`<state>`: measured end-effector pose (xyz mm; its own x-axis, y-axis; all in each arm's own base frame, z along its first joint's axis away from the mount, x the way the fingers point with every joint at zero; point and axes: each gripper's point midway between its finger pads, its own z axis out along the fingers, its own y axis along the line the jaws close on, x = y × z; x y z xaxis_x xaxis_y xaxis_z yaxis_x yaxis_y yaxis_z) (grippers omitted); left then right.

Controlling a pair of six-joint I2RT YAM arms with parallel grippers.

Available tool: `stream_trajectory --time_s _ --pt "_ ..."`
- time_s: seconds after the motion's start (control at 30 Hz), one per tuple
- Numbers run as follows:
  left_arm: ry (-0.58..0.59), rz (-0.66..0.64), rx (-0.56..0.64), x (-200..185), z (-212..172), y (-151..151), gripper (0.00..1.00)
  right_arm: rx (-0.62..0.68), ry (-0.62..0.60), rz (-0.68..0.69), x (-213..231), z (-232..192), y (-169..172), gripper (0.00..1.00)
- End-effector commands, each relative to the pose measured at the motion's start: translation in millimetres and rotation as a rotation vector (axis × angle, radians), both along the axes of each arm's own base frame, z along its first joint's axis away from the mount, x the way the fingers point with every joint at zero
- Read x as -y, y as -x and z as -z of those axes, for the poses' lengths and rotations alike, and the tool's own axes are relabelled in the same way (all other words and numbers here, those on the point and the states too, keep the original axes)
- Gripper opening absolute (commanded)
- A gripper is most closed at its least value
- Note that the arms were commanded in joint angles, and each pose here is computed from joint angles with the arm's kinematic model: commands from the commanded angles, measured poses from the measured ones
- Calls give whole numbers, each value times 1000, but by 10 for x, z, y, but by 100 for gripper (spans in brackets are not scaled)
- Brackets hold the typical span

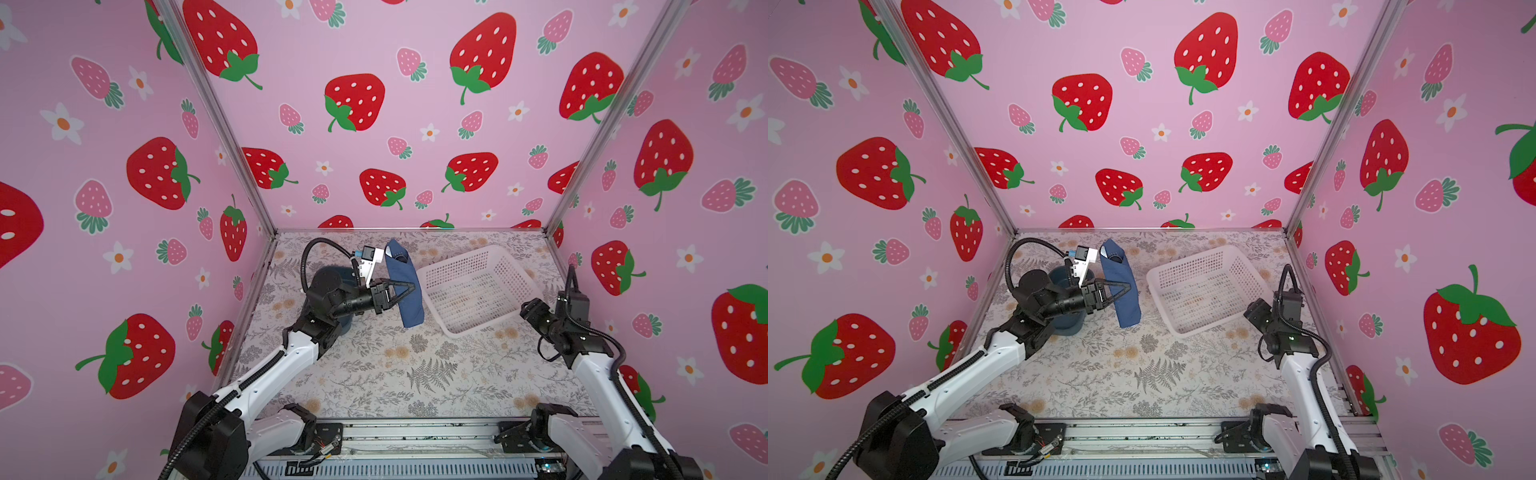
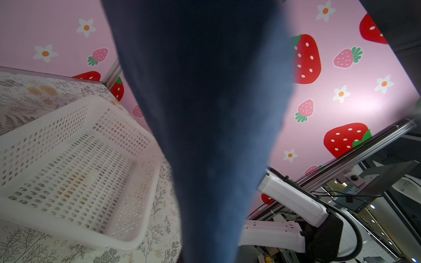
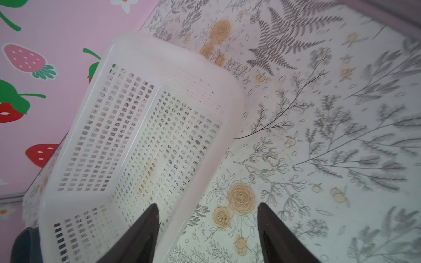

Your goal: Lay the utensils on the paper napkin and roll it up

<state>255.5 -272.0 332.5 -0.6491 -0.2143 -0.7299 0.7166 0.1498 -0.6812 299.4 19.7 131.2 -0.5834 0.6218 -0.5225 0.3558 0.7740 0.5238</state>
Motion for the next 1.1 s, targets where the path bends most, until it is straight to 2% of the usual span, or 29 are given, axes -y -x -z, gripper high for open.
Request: stream_trajectory --time_s 0.0,0.07,0.23,0.37,0.7,0.9,1.0,1.07 --pt "36 -2 78 -33 -202 53 8 55 -165 -104 -308 -53 -163 67" --pt "34 -1 74 -28 -184 47 8 23 -175 -153 -379 46 -196 58" --pt "26 2 63 -12 -139 22 8 -35 -113 -282 -490 213 -245 42" --pt "20 21 47 25 -108 -5 8 -80 -23 -405 -626 335 -276 36" --pt "-7 50 -18 127 44 -121 9 -136 119 -787 -1408 533 -421 34" --pt "-84 81 -131 235 368 -240 8 -122 171 -981 -1890 538 -460 34" --pt "-158 79 -202 310 606 -342 8 -75 156 -1031 -2037 440 -456 40" --pt "-202 102 -241 387 733 -396 7 -55 172 -1007 -2015 374 -485 46"
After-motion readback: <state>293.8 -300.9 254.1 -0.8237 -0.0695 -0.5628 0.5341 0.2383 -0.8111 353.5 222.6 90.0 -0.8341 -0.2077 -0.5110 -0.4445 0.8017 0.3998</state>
